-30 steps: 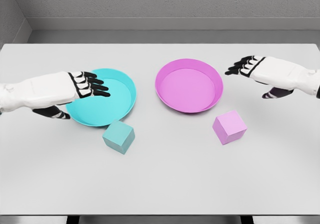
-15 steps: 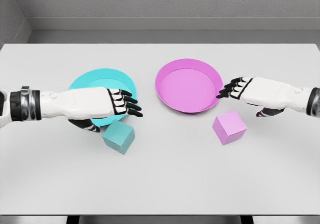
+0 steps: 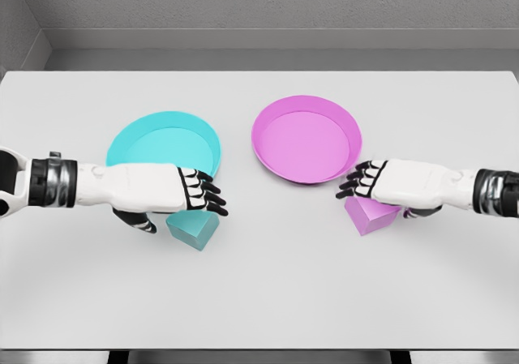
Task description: Place the blocks in the corresponding plates according to their colors
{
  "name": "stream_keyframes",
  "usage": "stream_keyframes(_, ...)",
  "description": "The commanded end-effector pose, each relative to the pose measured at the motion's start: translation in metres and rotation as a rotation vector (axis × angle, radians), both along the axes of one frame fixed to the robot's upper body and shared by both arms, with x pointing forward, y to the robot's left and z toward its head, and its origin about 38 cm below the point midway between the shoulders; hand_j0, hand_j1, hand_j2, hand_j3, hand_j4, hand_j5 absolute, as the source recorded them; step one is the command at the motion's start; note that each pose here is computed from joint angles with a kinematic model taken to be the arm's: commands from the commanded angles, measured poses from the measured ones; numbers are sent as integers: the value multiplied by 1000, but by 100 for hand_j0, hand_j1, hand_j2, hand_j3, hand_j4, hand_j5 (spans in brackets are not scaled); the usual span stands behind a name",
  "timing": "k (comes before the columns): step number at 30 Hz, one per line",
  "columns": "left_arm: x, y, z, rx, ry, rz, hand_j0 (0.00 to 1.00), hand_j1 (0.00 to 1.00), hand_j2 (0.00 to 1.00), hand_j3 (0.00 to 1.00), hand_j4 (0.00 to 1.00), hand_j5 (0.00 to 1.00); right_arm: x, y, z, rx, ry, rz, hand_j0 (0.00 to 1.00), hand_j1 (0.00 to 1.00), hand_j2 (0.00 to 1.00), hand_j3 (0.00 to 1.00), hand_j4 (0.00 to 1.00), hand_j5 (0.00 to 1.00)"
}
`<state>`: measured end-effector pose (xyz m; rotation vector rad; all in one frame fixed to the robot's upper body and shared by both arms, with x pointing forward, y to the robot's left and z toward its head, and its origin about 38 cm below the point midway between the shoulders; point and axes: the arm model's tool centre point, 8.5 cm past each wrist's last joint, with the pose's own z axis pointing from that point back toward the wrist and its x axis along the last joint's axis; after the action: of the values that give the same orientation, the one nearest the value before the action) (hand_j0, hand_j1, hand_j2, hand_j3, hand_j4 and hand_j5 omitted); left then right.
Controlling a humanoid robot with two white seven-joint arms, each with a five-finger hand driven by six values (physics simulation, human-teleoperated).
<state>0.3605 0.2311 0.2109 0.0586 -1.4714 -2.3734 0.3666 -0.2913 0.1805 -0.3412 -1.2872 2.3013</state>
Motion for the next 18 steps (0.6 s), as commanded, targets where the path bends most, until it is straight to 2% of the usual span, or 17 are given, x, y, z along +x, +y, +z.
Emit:
stream_keyframes(1,0,-1,-1,6,-4,0,100,100,100,100,100,100,-1,1,-4,-17,3,3,100,100,100,100,100,100)
stream_keyframes(6,2,0,-5,35,-22,3,100,100,100,100,100,100,1,1,-8,-10,12,-6,100,100,100,100,100,100)
stream_keyframes(8,4,-13,-10,48,-54,-18,100,100,100,100,100,100,2,2,-10,-16,8,-8,100,100,100,100,100,100)
stream_keyframes(12,3,-14,-11,49,-51,-21,100,100,100,100,100,100,3,5,-12,-14,5,-4,100,100,100,100,100,100)
stream_keyframes(14,2,-15,-12,49,-49,-23,100,100,100,100,100,100,3,5,-12,-14,4,-6,80,80,80,80,80,80)
stream_keyframes(16,2,-14,-13,50,-48,-23,100,100,100,100,100,100,3,5,-12,-15,5,-8,70,70,70,70,70,70)
stream_keyframes(18,0,-16,-17,56,-36,-30,100,100,100,100,100,100,4,4,-11,-12,3,-9,65,65,65,65,65,65)
